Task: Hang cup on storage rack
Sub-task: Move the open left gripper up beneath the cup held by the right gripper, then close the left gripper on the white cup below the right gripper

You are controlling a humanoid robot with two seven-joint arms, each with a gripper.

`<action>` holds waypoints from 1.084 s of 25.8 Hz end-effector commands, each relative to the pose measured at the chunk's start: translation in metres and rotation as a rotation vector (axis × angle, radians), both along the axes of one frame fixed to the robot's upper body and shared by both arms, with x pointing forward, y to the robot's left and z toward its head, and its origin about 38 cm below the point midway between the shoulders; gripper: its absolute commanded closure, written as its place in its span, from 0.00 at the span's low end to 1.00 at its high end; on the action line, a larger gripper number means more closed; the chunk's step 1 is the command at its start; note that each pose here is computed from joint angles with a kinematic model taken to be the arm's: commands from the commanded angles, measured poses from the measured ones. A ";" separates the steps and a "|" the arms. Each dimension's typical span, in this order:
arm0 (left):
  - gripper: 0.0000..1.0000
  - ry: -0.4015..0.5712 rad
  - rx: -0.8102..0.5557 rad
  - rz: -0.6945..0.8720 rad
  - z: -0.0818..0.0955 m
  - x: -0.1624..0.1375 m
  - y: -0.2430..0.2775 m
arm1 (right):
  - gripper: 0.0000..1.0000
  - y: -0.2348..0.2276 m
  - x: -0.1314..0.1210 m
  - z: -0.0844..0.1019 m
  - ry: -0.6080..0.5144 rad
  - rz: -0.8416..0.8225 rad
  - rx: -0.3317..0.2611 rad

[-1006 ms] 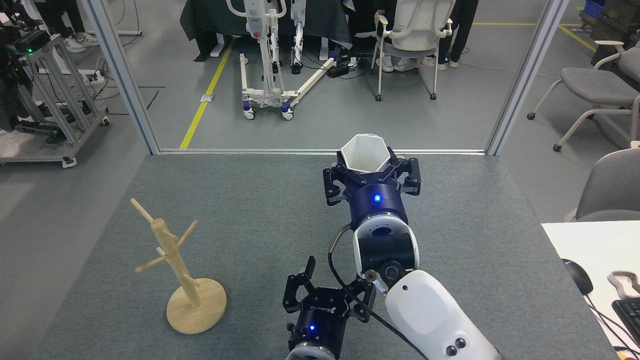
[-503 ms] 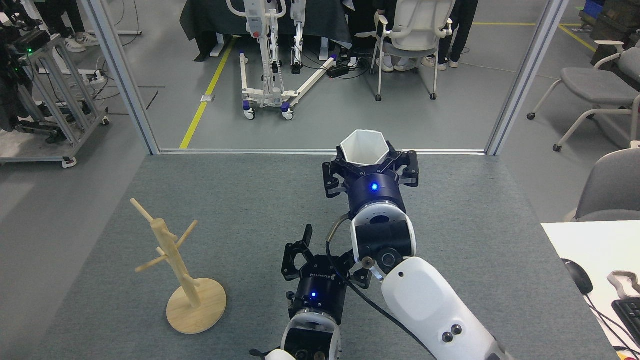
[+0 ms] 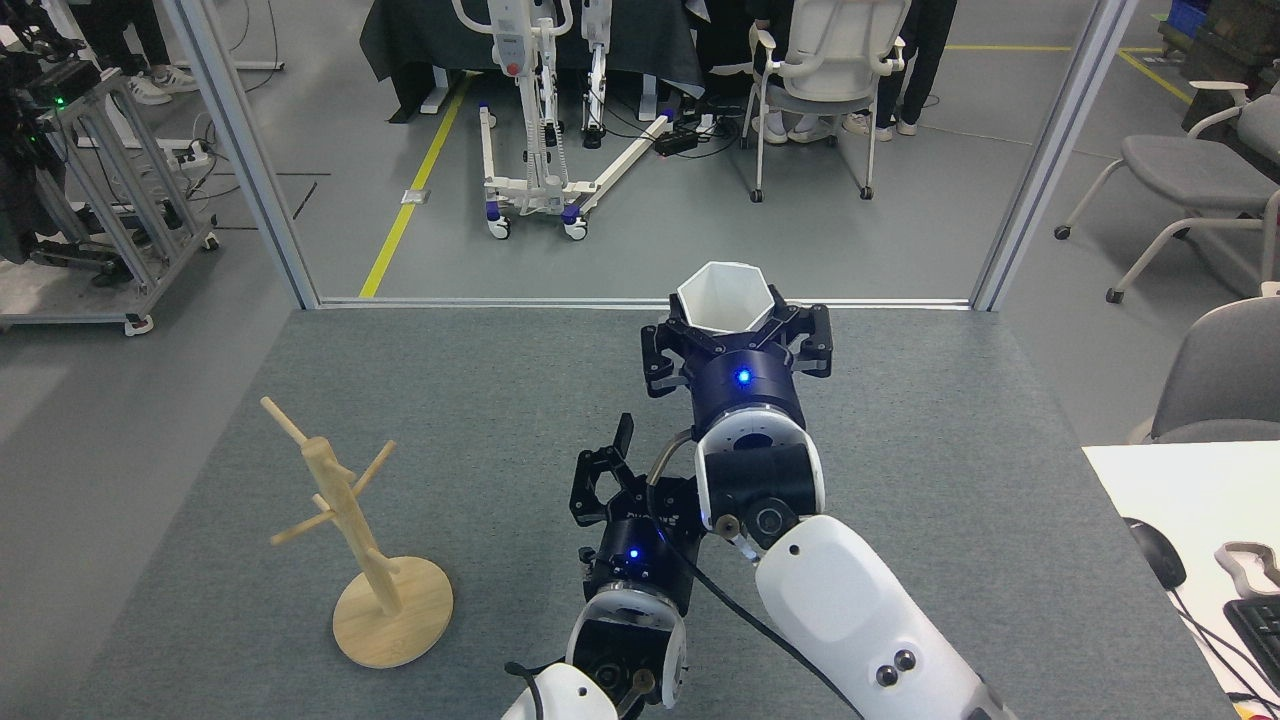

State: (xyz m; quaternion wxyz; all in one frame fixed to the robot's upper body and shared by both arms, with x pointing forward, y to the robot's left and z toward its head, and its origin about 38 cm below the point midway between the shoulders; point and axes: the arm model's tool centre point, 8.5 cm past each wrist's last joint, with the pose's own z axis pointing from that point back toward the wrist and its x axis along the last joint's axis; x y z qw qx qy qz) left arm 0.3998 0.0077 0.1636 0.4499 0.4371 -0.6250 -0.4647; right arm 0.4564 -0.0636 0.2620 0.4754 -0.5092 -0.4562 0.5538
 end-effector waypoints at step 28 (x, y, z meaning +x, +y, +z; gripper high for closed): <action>0.01 -0.018 0.089 -0.019 0.024 0.054 -0.006 | 1.00 0.008 -0.004 -0.007 0.027 0.010 0.019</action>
